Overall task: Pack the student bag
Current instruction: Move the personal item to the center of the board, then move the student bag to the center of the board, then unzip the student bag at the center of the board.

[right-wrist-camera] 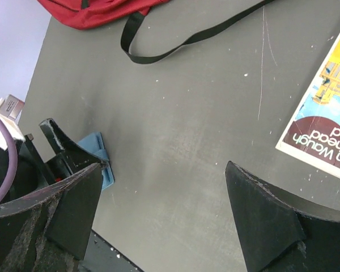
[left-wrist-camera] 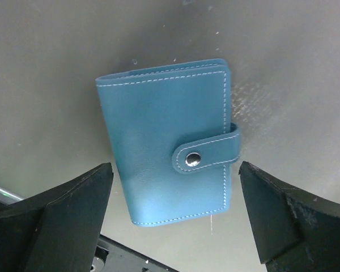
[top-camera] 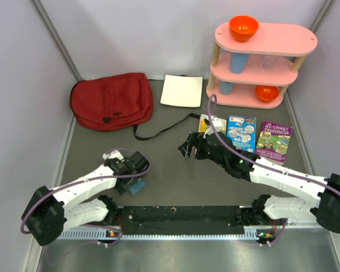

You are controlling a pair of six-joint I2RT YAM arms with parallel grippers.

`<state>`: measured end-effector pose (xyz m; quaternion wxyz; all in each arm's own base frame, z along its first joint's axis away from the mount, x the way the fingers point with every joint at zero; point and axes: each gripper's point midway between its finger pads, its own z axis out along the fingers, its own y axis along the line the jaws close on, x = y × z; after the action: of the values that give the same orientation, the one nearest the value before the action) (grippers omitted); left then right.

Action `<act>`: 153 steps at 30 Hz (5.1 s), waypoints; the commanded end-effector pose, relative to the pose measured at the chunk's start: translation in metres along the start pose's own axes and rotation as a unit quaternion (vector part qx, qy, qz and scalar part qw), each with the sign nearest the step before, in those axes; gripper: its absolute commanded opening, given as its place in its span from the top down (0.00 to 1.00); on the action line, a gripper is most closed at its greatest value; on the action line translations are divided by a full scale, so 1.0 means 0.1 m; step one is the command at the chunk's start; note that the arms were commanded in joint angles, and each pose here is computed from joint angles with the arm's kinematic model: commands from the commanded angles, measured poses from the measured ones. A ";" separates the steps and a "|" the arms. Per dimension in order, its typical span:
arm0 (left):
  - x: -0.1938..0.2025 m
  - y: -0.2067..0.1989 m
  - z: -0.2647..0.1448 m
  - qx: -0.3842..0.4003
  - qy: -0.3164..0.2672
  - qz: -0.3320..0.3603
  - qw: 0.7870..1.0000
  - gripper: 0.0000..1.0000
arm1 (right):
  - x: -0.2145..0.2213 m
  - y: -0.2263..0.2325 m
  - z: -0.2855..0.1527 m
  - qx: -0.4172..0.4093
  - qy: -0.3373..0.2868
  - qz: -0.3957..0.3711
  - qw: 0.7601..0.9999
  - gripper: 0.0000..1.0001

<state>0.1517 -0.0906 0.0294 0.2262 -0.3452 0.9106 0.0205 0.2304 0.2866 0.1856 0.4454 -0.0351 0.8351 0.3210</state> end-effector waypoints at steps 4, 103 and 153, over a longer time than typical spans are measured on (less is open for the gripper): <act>-0.03 -0.07 0.10 0.014 -0.021 -0.056 0.998 0.01 | 0.07 -0.03 0.10 0.003 0.020 0.007 1.000 0.11; -1.88 0.10 -0.92 0.191 -0.222 0.044 0.955 0.01 | -0.27 0.77 3.59 -0.087 -0.007 0.240 0.967 1.00; -1.96 0.16 -1.08 0.211 -0.265 0.025 0.941 0.01 | 0.28 0.02 1.55 -0.014 0.041 0.264 0.964 0.32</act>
<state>0.2199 0.0202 0.2000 0.5072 -0.2598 0.8182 -0.0754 0.2968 0.3770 0.0994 0.2866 0.1214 0.8434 0.4379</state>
